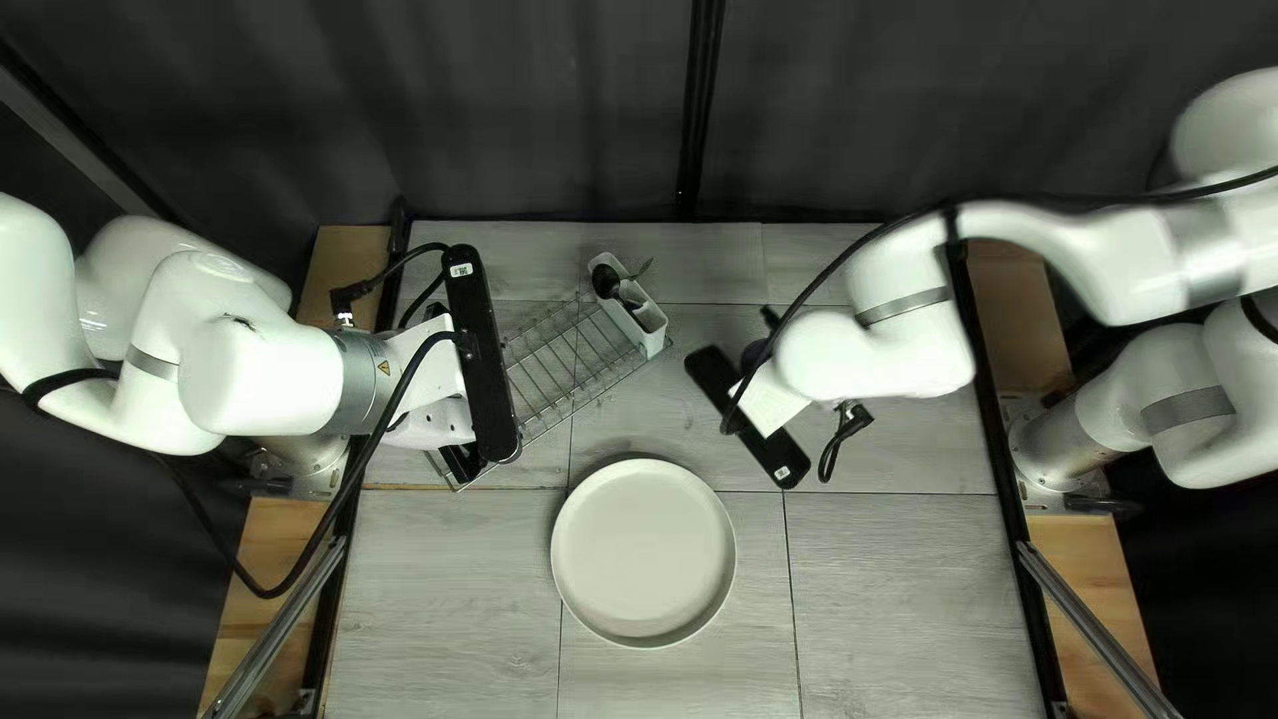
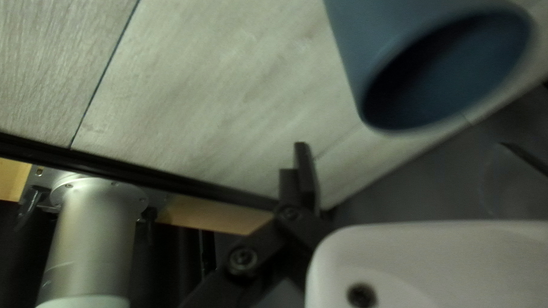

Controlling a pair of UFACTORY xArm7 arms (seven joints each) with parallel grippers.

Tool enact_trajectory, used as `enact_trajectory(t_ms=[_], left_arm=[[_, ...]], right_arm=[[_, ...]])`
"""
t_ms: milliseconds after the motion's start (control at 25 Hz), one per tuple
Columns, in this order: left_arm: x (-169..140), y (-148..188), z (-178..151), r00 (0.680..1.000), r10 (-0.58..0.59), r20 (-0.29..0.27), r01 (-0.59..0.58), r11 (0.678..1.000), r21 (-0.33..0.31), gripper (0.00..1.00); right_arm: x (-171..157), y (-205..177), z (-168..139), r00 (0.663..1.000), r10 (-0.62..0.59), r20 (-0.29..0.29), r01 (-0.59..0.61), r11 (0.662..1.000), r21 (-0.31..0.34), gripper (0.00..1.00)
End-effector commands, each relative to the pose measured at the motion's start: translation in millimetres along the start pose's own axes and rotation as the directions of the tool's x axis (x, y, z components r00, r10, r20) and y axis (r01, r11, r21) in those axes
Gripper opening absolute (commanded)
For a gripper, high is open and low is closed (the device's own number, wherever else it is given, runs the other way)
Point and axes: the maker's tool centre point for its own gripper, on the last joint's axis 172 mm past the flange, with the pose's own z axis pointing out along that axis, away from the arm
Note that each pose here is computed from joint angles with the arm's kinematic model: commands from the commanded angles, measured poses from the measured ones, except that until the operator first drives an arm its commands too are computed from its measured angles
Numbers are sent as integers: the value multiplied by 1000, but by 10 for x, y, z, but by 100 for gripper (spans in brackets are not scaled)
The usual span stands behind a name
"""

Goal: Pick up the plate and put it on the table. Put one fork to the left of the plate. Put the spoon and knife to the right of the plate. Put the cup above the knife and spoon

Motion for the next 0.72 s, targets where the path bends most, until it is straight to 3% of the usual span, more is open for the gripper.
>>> enact_trajectory(t_ms=[40,280,520,720], left_arm=[[0,0,0,1000,0,0,0,1000,0,100],[0,0,0,1000,0,0,0,1000,0,100],[0,0,0,1000,0,0,0,1000,0,100],[0,0,0,1000,0,0,0,1000,0,100]], right_arm=[[-96,185,-194,998,47,-34,-48,999,-20,100],[-549,313,-405,989,53,-137,-55,998,-14,100],[-1055,262,-454,946,69,-316,-50,996,69,100],[-1090,239,-430,940,74,-333,-49,995,81,100]])
